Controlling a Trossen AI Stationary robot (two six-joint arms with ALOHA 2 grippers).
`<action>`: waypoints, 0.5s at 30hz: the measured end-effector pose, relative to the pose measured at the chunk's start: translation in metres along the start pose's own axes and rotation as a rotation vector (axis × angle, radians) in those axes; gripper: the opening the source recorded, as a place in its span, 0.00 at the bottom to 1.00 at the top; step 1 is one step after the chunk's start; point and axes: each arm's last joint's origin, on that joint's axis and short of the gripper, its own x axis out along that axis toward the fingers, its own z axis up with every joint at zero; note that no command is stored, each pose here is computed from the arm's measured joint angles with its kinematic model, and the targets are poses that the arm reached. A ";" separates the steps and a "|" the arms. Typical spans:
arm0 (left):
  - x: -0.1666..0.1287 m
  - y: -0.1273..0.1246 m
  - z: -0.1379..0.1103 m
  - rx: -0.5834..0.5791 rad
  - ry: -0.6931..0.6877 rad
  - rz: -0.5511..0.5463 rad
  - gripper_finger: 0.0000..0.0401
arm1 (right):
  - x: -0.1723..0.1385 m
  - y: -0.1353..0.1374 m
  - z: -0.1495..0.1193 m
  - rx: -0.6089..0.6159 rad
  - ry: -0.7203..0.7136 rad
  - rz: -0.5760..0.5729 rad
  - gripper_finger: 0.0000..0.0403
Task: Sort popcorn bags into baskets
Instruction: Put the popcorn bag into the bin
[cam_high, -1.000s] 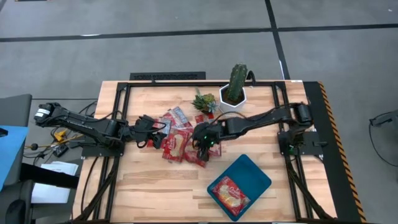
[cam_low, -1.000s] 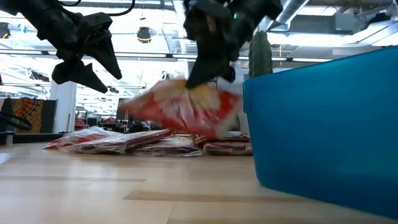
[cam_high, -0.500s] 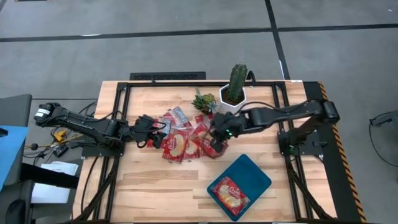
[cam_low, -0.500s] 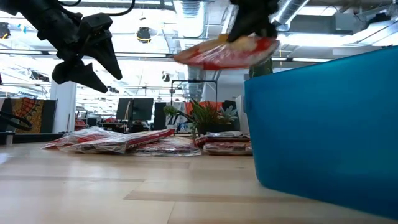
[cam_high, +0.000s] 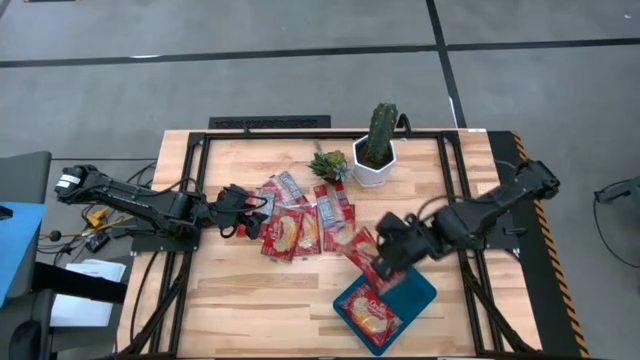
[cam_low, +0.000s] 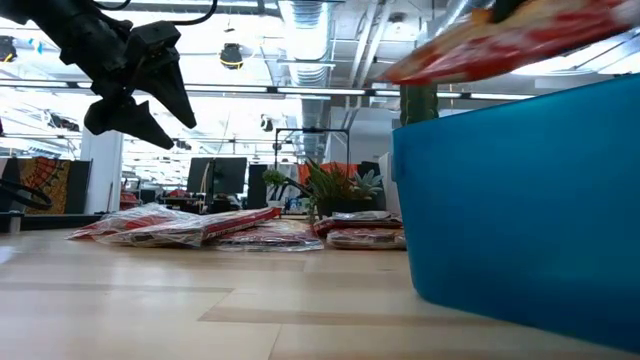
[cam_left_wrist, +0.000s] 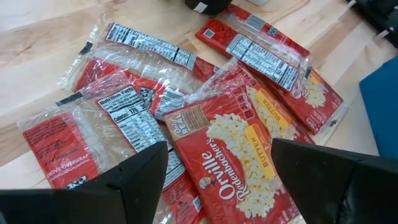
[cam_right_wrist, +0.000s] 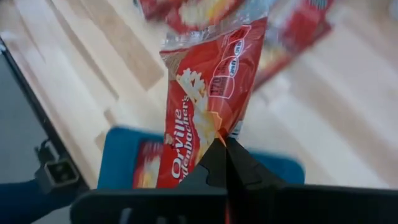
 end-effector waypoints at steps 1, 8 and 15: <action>0.000 0.000 0.000 0.000 0.000 0.000 0.69 | -0.002 0.002 -0.008 0.006 0.013 0.000 0.01; 0.000 0.000 0.000 0.001 -0.013 0.012 0.69 | -0.014 0.004 -0.048 0.055 0.078 -0.042 0.02; 0.000 0.000 0.000 0.000 -0.017 0.014 0.69 | -0.001 -0.004 -0.071 0.090 0.101 -0.102 0.03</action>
